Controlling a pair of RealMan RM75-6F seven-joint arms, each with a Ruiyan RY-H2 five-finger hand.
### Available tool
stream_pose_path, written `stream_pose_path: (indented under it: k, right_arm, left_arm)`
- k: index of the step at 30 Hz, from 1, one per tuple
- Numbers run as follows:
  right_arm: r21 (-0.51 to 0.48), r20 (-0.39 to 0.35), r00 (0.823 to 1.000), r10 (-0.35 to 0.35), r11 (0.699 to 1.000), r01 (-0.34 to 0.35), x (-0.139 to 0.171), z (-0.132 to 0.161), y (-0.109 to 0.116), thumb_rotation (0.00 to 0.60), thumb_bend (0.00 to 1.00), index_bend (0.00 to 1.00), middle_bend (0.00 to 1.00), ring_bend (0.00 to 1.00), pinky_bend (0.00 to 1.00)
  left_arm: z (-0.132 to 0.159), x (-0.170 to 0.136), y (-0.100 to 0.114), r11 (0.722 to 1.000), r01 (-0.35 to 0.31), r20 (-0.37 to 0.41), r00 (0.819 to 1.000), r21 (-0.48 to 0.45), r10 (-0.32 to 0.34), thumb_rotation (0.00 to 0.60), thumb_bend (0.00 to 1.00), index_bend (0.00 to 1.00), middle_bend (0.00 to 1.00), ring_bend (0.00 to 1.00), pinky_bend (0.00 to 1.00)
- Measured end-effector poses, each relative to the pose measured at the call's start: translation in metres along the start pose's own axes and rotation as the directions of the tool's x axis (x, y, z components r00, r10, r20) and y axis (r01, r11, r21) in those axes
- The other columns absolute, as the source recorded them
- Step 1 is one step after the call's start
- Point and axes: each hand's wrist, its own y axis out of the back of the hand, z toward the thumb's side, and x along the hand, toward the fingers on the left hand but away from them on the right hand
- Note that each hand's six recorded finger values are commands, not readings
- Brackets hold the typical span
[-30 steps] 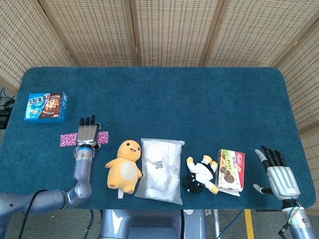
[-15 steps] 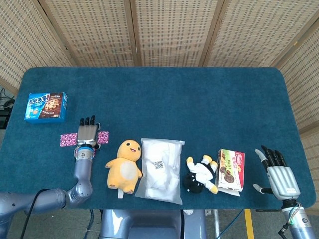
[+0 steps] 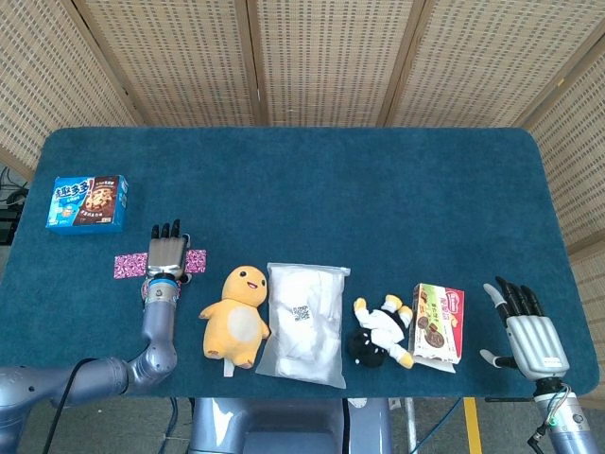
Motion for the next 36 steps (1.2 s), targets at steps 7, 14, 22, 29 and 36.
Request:
stream_pose_path:
  k: [7,14,22,29,36]
  right_arm:
    - [0.0,0.002,1.0,0.0,1.0,0.0,0.0,-0.0005,0.0001,0.6,0.08,0.0,0.0,0.0,0.0]
    - [-0.001,0.002,1.0,-0.002,1.0,0.002,0.0,-0.0008,0.0006,0.6,0.08,0.0,0.0,0.0,0.0]
    - [-0.002,0.0,1.0,-0.003,1.0,0.003,0.0003,-0.0004,0.0009,0.6,0.08,0.0,0.0,0.0,0.0]
    - [-0.002,0.0,1.0,-0.002,1.0,0.002,0.0004,-0.0001,0.0006,0.6,0.08,0.0,0.0,0.0,0.0]
    - [-0.001,0.0,1.0,-0.001,1.0,0.001,0.0004,-0.0002,0.0005,0.6,0.08,0.0,0.0,0.0,0.0]
  left_arm:
    - [-0.0008,0.0005,-0.0038,1.0,0.009,0.0,1.0,0.001,-0.009,0.6,0.25,0.34,0.0,0.0,0.0]
    - [-0.001,0.0005,-0.0054,1.0,0.014,-0.001,1.0,-0.001,-0.014,0.6,0.25,0.37,0.0,0.0,0.0]
    - [-0.0038,0.0006,-0.0079,1.0,0.019,-0.005,1.0,0.002,-0.019,0.6,0.26,0.42,0.0,0.0,0.0]
    - [-0.005,0.0006,-0.0074,1.0,0.02,-0.007,1.0,0.003,-0.02,0.6,0.29,0.44,0.0,0.0,0.0]
    - [-0.0057,0.0006,-0.0048,1.0,0.014,-0.009,1.0,0.003,-0.014,0.6,0.31,0.45,0.0,0.0,0.0]
